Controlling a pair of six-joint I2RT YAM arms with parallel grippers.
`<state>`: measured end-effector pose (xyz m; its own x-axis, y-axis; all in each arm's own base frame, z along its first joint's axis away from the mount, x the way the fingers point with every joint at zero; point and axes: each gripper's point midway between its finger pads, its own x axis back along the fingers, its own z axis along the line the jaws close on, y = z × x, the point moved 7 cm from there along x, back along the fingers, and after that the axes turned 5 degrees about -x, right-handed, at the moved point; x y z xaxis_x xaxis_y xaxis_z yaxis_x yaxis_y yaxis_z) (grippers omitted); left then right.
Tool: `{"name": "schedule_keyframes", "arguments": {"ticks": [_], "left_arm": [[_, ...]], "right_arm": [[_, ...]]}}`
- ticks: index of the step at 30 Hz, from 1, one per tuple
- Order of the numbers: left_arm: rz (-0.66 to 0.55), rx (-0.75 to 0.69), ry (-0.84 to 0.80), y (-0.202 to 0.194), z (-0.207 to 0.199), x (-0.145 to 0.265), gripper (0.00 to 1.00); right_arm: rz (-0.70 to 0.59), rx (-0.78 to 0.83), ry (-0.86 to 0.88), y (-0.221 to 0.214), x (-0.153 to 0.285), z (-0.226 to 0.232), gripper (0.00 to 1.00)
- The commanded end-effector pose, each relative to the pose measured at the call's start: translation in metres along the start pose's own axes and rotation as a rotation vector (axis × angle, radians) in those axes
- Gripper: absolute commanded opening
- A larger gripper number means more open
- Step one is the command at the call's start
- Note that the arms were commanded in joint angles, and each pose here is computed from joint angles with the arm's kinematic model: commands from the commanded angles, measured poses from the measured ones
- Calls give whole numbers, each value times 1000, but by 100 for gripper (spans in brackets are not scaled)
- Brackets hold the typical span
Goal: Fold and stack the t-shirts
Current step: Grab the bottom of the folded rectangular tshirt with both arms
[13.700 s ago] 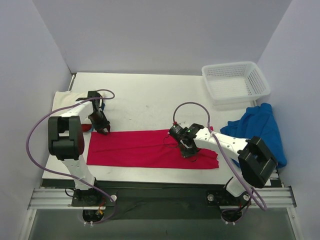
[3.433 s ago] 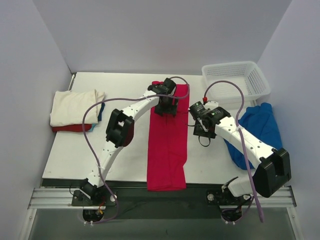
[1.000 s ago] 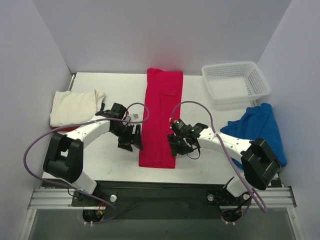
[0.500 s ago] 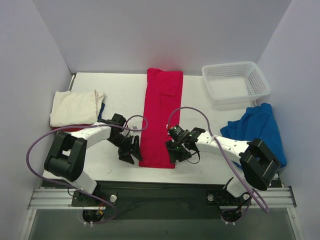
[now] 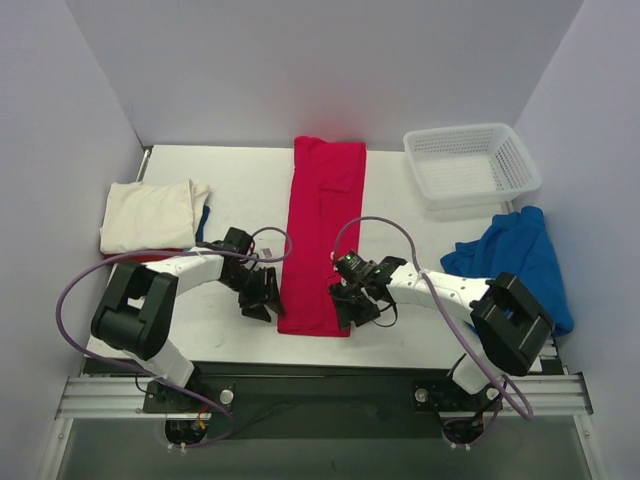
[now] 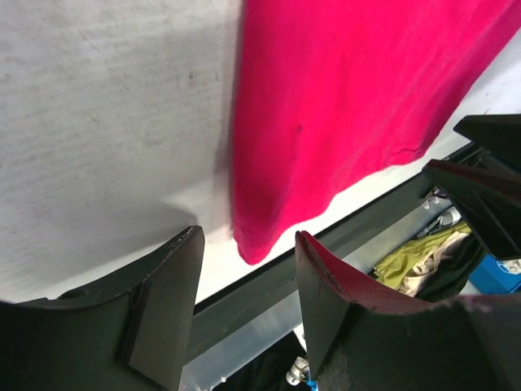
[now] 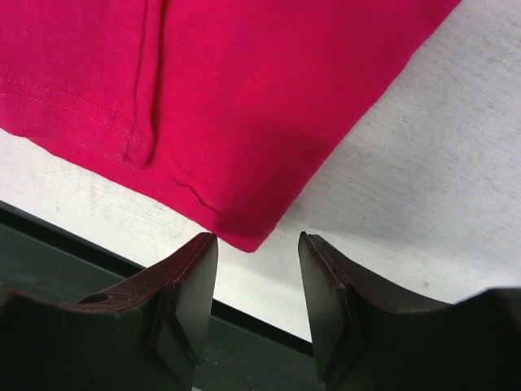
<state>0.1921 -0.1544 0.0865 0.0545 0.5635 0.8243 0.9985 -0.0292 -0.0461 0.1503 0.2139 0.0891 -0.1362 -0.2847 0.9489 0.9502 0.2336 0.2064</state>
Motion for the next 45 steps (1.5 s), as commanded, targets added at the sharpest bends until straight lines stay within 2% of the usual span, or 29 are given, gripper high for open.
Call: {"name": "schedule_keyframes", "arguments": {"ticks": [1, 6, 11, 26, 29, 32, 35, 36, 38, 39, 45], "left_arm": [[-7, 10, 1, 6, 1, -7, 59], [27, 15, -3, 2, 2, -13, 58], [47, 21, -4, -1, 4, -18, 48], [93, 25, 19, -3, 11, -28, 42], [109, 20, 11, -3, 11, -31, 37], [130, 21, 2, -4, 13, -34, 33], [136, 14, 4, -3, 13, -32, 26], [132, 13, 9, -2, 14, -31, 17], [128, 10, 13, -1, 13, -27, 5], [119, 17, 19, 1, 16, -24, 0], [101, 5, 15, 3, 14, -11, 0]], "right_arm": [[49, 14, -1, -9, -4, -1, 45], [63, 7, 8, -13, -7, -1, 44], [74, 0, 15, -15, -11, -1, 42], [48, -12, 5, -10, -18, 1, 39], [58, -9, -2, -8, -22, 2, 39], [66, -8, -3, -7, -25, 3, 34], [74, -15, -2, -9, -24, 3, 18], [76, -18, -2, -10, -23, 2, 8], [89, -33, -10, -17, -21, -2, 0], [84, -36, -6, -19, -18, -3, 0], [75, -45, -41, -31, -7, -14, 0]]}}
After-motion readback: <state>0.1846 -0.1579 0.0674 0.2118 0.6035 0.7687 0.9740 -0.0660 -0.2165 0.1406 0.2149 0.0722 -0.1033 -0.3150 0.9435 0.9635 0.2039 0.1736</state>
